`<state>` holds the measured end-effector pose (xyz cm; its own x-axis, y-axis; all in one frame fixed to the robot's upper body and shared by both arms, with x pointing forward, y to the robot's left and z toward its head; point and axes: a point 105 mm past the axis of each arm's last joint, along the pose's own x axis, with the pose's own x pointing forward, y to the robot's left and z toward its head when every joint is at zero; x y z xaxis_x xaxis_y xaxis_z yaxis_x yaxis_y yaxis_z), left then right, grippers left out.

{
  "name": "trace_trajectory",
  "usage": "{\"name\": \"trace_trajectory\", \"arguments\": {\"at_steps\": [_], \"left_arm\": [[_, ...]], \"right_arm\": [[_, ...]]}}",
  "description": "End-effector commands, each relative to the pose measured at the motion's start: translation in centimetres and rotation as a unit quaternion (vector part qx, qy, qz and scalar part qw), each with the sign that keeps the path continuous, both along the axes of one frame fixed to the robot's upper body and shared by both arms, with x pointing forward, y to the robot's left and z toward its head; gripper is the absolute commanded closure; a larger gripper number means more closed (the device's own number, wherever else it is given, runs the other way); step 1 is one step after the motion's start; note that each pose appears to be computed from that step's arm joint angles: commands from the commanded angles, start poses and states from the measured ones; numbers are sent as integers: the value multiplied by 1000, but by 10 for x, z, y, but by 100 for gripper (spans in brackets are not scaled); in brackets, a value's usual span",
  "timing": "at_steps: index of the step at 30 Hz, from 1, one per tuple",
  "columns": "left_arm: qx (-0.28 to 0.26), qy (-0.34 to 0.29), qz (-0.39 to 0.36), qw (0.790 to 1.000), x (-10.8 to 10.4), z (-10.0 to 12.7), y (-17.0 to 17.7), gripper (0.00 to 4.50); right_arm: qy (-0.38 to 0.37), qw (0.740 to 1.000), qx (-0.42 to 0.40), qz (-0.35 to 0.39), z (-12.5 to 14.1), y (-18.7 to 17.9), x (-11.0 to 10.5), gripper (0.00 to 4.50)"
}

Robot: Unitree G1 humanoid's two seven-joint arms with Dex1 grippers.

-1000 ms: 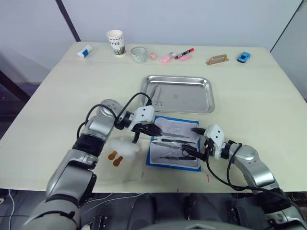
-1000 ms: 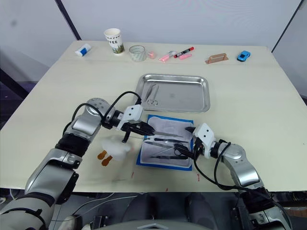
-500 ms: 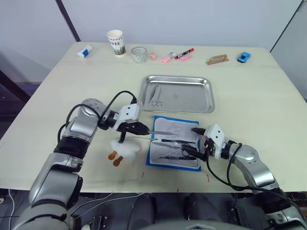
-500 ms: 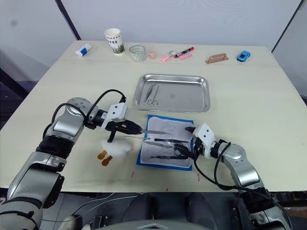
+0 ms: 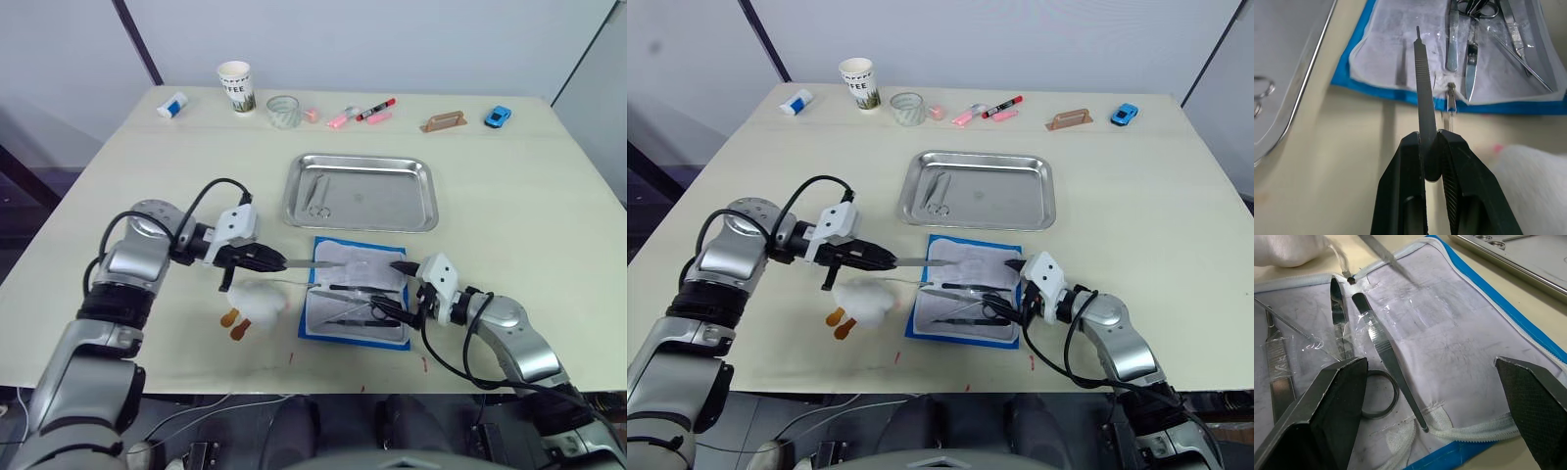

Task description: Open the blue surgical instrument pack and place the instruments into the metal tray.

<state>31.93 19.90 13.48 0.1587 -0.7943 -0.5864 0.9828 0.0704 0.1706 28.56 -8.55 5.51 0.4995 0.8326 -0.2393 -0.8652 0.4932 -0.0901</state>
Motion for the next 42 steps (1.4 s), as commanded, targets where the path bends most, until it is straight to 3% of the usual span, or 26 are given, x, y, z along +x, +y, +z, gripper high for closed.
{"name": "trace_trajectory", "arguments": {"at_steps": [1,8,14,22,25,34,42], "left_arm": [[-26,-14,-8,1000,-3,23,0,447],[-127,-44,104,986,30,54,-29,447],[-157,-45,196,967,49,57,-51,447],[-193,-42,341,919,79,52,-78,447],[-196,-43,369,908,83,49,-84,447],[-197,-37,502,841,113,35,-95,447],[-177,-17,537,825,126,19,-114,447]], "right_arm": [[83,995,-61,-14,-47,-13,-13,0],[83,995,-62,-9,-48,-12,-14,0],[83,994,-64,-9,-48,-14,-14,0],[77,996,-54,-1,-46,-14,-17,0],[76,996,-53,0,-46,-15,-17,0],[71,996,-55,1,-46,-17,-16,0],[67,996,-58,2,-46,-17,-15,0]]}}
